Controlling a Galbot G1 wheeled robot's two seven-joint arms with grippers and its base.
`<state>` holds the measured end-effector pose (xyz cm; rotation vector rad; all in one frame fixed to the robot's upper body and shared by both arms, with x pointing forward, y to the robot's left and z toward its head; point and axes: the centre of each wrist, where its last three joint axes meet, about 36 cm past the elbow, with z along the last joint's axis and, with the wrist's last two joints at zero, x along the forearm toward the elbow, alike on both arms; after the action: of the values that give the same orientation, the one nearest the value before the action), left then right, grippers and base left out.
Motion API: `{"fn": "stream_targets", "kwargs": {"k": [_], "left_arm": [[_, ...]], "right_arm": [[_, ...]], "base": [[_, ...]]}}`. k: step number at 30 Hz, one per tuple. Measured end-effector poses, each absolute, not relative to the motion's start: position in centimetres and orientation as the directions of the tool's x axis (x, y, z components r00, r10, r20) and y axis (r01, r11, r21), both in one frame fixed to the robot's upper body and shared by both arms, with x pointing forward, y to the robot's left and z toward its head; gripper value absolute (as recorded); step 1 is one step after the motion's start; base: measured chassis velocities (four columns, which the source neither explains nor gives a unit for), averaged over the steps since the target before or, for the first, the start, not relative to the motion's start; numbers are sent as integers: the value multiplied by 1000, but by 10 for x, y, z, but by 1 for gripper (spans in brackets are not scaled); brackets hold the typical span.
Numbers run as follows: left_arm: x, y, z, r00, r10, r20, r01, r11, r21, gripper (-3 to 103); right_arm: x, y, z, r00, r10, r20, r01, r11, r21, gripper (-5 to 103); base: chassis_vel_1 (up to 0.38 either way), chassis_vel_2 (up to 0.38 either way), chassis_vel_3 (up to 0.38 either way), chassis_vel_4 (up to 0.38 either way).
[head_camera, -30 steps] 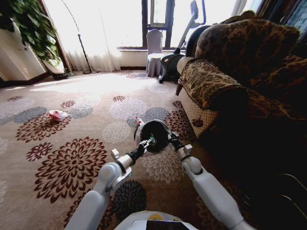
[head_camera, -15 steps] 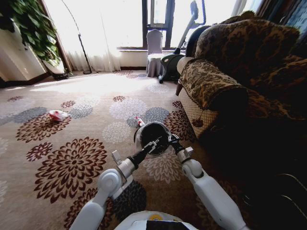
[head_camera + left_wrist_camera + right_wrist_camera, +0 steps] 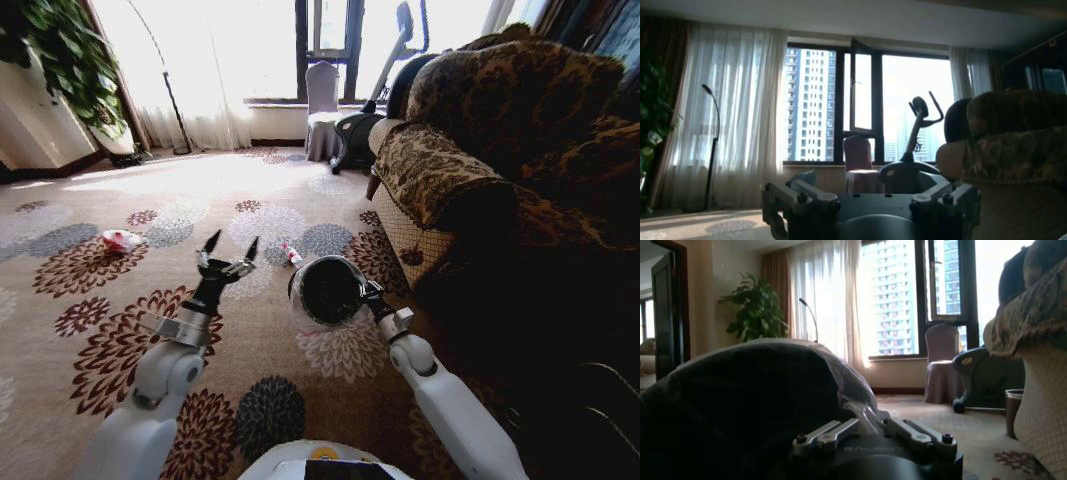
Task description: Pick up the trash from the ground and place it into the trash bin.
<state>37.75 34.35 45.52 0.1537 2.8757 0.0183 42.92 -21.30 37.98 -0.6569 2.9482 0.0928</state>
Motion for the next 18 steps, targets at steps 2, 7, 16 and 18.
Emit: {"fn": "stream_targets", "kwargs": {"k": [2,7,16,18], "left_arm": [[394,358,413,-994,60,-92,60,998,2,100],[427,359,352,-996,63,64,63,998,-4,100],[447,369,317,-986,51,162,50,999,-8,100],[453,364,310,-979,59,197,51,998,-47,100]], "right_arm": [[422,-212,386,-893,-427,-144,-436,899,39,0],[411,-207,400,-875,-452,-175,-464,885,33,0],[404,-190,402,-843,-509,-177,-523,851,46,0],[402,-187,399,-839,-516,-173,-531,846,51,0]], "base": [[-73,66,47,-69],[-119,127,127,-124],[-264,247,262,-258],[-302,315,326,-283]]}}
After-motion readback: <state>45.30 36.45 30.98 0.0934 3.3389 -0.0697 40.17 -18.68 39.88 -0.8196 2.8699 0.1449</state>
